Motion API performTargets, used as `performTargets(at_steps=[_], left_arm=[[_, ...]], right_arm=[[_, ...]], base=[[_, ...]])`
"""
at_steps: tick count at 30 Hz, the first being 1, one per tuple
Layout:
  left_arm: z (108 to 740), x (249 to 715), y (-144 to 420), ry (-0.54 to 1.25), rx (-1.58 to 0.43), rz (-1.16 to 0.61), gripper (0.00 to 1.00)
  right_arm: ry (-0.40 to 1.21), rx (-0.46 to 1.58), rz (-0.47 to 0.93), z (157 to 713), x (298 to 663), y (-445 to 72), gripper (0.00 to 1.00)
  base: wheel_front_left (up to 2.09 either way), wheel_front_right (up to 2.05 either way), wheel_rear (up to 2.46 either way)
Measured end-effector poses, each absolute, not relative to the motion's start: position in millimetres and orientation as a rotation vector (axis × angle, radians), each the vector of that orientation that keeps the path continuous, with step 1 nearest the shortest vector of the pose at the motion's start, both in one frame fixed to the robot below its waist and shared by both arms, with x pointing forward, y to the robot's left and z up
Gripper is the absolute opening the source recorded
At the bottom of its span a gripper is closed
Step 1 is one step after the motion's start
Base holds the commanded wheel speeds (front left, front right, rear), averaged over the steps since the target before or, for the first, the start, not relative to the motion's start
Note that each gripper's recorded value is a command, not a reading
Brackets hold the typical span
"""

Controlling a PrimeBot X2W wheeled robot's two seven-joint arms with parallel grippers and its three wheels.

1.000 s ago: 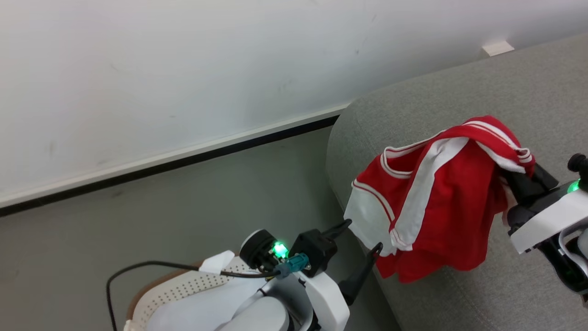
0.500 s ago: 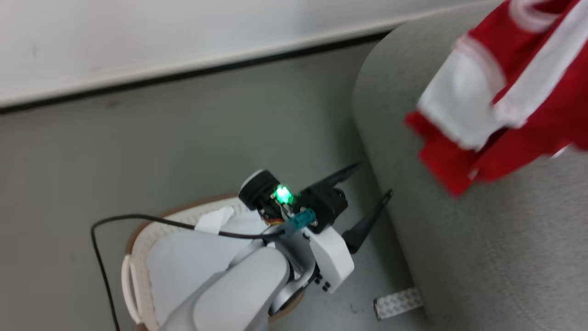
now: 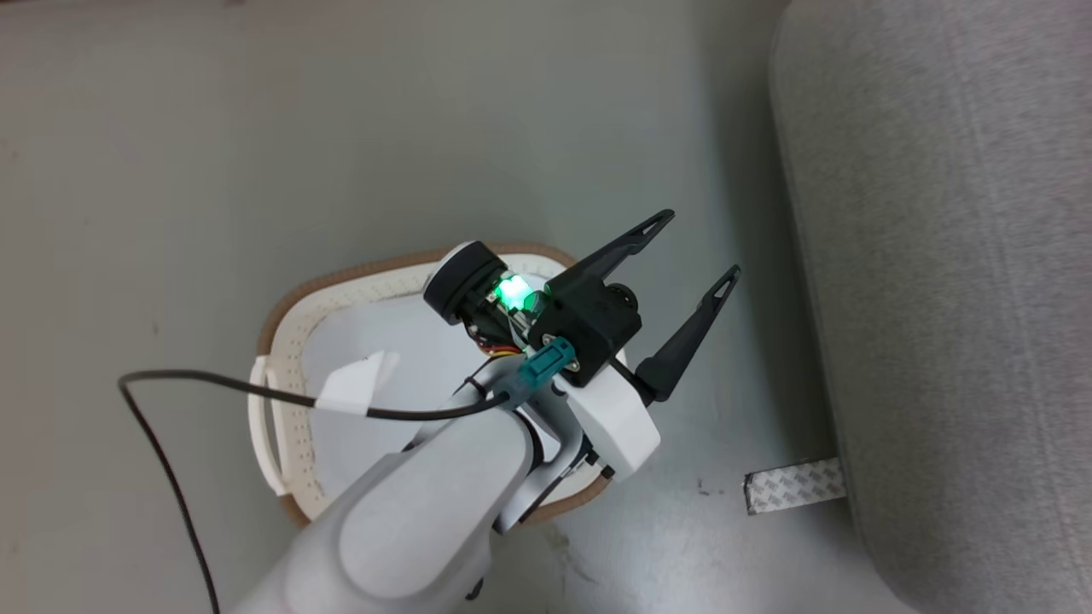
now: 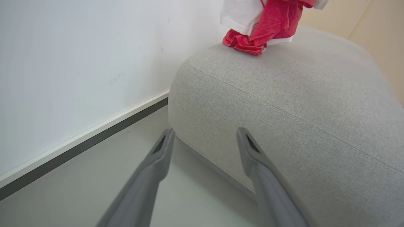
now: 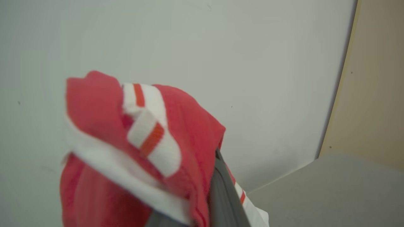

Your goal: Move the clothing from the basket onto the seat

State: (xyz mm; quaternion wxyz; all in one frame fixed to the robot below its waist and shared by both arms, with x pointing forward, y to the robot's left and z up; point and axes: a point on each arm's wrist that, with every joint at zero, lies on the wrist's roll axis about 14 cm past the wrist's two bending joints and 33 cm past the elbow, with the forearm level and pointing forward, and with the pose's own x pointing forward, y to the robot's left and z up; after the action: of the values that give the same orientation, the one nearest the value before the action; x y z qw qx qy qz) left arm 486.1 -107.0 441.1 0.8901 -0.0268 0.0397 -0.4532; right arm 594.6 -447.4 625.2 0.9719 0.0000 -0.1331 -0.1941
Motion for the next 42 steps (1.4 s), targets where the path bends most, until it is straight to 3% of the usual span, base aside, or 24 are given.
performTargets(at_steps=[5,11,12,13,14,29,42], left_arm=[[421,493,-96,0.112,-0.056,-0.918,1.00],[416,491,-91,0.123,-0.057,-0.911,1.00],[416,491,-90,0.124,-0.057,-0.910,1.00],[416,492,-90,0.122,-0.057,-0.907,1.00],[417,494,-89,0.119,-0.059,-0.900,1.00],[458,500,-46,0.011,-0.067,-0.706,1.00],[485,461,47,-0.005,-0.045,-0.382,1.00]], right_arm=[[-0.061,0.024,-0.484,529,591,-461,0.00],[0.123,0.081,-0.579,448,550,-467,0.00],[0.128,0.078,-0.592,446,545,-470,0.23],[0.127,0.082,-0.602,444,540,-471,0.71],[0.128,0.086,-0.609,443,536,-472,1.00],[0.032,-0.019,-0.495,476,479,-427,1.00],[-0.100,-0.045,-0.390,517,399,-353,1.00]], base=[[0.00,0.00,0.00],[0.00,0.00,0.00],[0.00,0.00,0.00],[0.00,0.00,0.00],[0.00,0.00,0.00],[0.00,0.00,0.00],[0.00,0.00,0.00]])
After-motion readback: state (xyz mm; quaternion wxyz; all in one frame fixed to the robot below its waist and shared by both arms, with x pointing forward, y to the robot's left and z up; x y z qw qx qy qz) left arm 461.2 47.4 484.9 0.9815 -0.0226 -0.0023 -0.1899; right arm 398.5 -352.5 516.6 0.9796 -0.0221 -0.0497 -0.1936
